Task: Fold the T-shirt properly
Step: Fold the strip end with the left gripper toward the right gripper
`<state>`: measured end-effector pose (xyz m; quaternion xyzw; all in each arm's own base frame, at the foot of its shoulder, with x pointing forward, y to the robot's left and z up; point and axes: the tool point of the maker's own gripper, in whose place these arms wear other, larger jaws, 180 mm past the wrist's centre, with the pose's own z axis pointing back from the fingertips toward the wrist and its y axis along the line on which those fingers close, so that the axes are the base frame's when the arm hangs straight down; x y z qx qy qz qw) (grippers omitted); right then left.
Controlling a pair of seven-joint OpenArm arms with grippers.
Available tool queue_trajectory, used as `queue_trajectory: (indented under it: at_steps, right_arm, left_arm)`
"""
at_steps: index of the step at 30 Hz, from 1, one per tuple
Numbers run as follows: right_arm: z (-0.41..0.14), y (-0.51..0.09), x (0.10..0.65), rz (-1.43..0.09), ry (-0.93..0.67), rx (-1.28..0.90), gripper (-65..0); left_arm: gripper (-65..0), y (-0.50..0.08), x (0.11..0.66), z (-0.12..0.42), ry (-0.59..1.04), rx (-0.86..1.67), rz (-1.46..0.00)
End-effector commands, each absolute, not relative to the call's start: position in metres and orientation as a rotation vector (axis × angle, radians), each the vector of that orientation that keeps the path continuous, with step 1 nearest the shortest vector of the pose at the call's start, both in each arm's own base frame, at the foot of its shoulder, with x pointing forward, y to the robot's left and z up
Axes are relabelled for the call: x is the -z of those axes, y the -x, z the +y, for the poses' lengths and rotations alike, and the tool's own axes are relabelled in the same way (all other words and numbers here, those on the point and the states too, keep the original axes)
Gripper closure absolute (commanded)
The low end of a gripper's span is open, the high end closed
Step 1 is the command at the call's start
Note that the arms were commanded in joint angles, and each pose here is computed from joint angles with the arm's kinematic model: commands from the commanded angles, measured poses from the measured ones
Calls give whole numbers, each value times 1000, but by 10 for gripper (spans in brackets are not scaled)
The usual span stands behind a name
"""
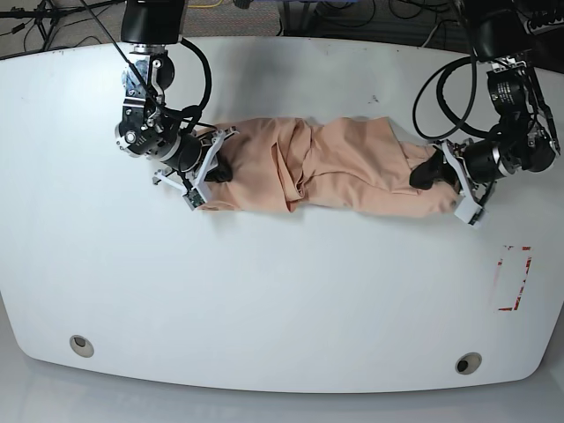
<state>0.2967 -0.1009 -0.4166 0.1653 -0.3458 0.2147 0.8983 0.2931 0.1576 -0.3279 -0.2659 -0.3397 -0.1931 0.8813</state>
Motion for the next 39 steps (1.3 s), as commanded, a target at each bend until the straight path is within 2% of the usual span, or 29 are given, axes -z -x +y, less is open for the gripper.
queue_trajectory:
  at_steps: [1,14,24,29,34,39]
  right_arm:
    - [-105,-302,411,-729,-326,-460,-22]
    - [-109,-301,413,-719,-316,-466,-22]
    - [-110,-299,414,-716,-315,-466,-22]
    - [-110,-299,415,-713,-315,-466,-22]
    - [-110,-299,414,-714,-314,-467,-22]
    - [-110,-299,414,-714,-314,-467,-22]
  left_arm:
    - [-46,-302,306,144,555,479,-765]
    - [-49,-303,283,65,653,695,-793]
    - [-49,-298,260,-20,834,796,-830]
    - [-49,-289,264,-59,952,788,-784]
    - [-50,-288,276,-79,991,754,-731]
    - [-50,-294,278,-81,956,762,-731]
